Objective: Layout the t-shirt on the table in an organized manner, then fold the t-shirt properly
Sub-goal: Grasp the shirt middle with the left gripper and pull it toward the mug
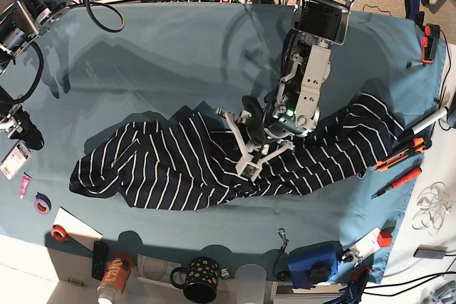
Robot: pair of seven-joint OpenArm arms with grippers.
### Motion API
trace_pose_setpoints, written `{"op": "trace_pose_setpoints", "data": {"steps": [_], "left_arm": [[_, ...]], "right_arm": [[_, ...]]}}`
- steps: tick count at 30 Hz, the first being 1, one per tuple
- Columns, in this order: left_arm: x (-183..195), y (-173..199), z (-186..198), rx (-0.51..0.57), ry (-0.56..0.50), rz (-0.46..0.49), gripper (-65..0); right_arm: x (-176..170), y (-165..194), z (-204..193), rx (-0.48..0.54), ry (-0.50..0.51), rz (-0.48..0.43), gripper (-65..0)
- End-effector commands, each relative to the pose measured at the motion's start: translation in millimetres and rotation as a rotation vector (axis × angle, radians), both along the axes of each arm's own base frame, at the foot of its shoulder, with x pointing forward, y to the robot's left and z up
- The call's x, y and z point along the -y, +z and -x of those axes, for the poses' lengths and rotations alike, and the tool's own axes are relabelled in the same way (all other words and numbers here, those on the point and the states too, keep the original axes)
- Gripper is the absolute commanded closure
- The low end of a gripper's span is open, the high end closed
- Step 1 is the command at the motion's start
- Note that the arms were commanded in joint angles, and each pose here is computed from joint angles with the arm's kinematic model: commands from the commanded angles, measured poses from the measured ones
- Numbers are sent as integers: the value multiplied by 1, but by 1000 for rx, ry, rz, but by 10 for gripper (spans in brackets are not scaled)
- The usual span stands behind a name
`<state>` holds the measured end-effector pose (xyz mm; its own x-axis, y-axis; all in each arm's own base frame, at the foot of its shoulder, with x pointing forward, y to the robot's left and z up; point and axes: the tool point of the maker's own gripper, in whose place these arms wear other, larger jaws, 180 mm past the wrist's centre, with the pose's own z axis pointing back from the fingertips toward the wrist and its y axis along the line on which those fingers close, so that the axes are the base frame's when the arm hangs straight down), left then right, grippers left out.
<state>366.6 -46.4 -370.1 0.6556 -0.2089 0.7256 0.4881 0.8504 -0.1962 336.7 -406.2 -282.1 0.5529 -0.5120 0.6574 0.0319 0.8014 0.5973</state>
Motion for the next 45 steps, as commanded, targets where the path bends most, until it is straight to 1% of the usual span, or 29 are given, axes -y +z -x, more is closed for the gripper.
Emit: {"op": "trace_pose_setpoints", "data": {"steps": [1,2,3,5,6,7,8,10,13,19,22,23,24,25,26,28,29,31,34,36,38,39,40,41,43,45], "left_arm": [[5,18,-11,44,2,21,0],[6,17,-10,41,-7,18,0],[7,17,-9,43,-22,17,-54],[10,18,-7,51,-50,18,-206],[11,18,-7,53,-51,19,-264],[10,19,-8,55,-46,21,-296],[9,19,-9,56,-29,24,-301],[6,21,-13,65,5,33,-301],[8,24,-16,84,8,45,-301],[19,15,-13,57,6,64,-301],[19,6,-15,56,12,38,-300],[16,5,-17,51,31,29,-295],[14,4,-19,46,50,28,-272],[13,5,-20,46,62,27,-232],[13,6,-21,45,68,32,-170],[16,9,-21,35,67,61,-11],[19,10,-20,21,62,74,0],[25,15,-17,-11,38,91,0],[41,40,-13,-26,-36,134,0],[54,67,-16,22,-78,171,0],[62,91,-22,70,-92,212,0],[70,104,-23,101,-119,247,0],[77,117,-24,142,-169,271,0],[83,129,-25,185,-218,278,0],[91,153,-31,264,-276,276,0],[94,176,-45,350,-283,249,0]], "right_arm": [[13,27,-6,67,-19,33,-216],[13,27,-6,67,-19,33,-216],[13,27,-6,68,-19,33,-216],[13,27,-6,67,-19,33,-216],[13,27,-6,68,-19,33,-216],[13,27,-6,68,-19,33,-216],[13,27,-6,68,-19,33,-216],[13,27,-6,67,-19,33,-216],[13,27,-6,67,-19,33,-216],[13,27,-6,68,-19,32,-216],[13,27,-6,67,-19,33,-216],[13,27,-6,67,-19,33,-216],[13,27,-6,67,-19,33,-216],[13,27,-6,67,-19,33,-216],[13,27,-6,67,-19,33,-216],[13,27,-6,67,-19,33,-216],[13,27,-6,68,-19,33,-216],[13,27,-6,68,-19,33,-216],[13,27,-6,67,-19,33,-216],[13,27,-6,67,-19,33,-216],[13,26,-6,67,-19,33,-216],[13,26,-6,67,-19,32,-216],[12,26,-6,66,-18,31,-216],[12,25,-6,65,-17,29,-216],[11,22,-6,56,-17,32,-216],[11,20,-5,45,-17,38,-216]]}}
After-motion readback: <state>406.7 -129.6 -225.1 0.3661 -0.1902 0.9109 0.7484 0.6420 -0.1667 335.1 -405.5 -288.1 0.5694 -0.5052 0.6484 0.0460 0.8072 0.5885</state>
